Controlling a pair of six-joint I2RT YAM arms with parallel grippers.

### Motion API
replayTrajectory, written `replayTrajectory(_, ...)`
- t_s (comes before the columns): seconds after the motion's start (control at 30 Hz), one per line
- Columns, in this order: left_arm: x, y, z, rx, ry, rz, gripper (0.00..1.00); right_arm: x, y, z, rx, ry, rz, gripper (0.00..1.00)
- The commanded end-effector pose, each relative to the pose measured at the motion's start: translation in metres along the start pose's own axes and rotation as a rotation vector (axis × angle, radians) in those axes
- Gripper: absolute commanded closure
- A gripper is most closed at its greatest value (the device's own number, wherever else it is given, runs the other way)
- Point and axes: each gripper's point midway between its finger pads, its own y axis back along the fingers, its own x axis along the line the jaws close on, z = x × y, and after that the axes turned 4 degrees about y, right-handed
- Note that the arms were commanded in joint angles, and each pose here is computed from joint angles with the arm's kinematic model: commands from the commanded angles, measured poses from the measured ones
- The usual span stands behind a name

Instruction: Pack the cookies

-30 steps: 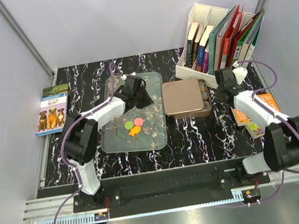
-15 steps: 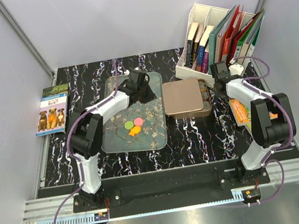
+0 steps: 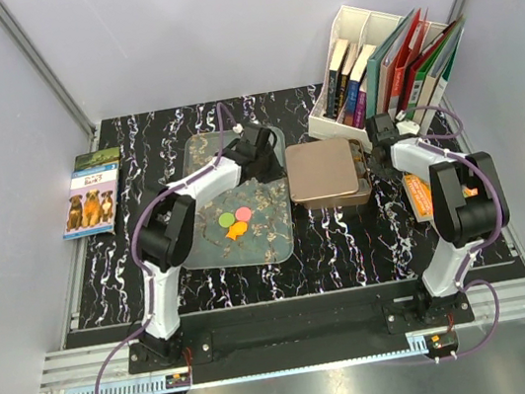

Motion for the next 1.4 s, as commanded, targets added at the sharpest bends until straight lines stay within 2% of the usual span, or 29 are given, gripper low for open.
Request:
replayTrajectory(0.0,-0.022,0.003,0.013,-0.027,-0.004,-0.051,0.81,0.014,-0.001,0.006,-0.009,-0.016,0.059,1.00)
replayTrajectory(0.47,-0.050,-0.001,0.004,-0.005,-0.036,-0.103,0.81,0.020,0.000,0.000,0.015,-0.018,0.102,1.00)
replayTrajectory(0.87,-0.063,-0.004,0.006,0.000,-0.038,-0.125,0.81,0.023,0.018,0.016,-0.030,-0.032,0.137,1.00)
replayTrajectory(1.0,-0.069,-0.004,0.006,-0.001,-0.042,-0.134,0.80,0.020,0.037,0.032,-0.086,-0.050,0.148,1.00)
replayTrajectory(1.13,-0.069,-0.004,0.007,-0.003,-0.036,-0.132,0.80,0.024,0.056,0.050,-0.133,-0.065,0.179,0.91)
replayTrajectory(1.37,-0.072,-0.002,0.008,-0.008,-0.034,-0.138,0.80,0.019,0.056,0.052,-0.132,-0.049,0.152,0.91)
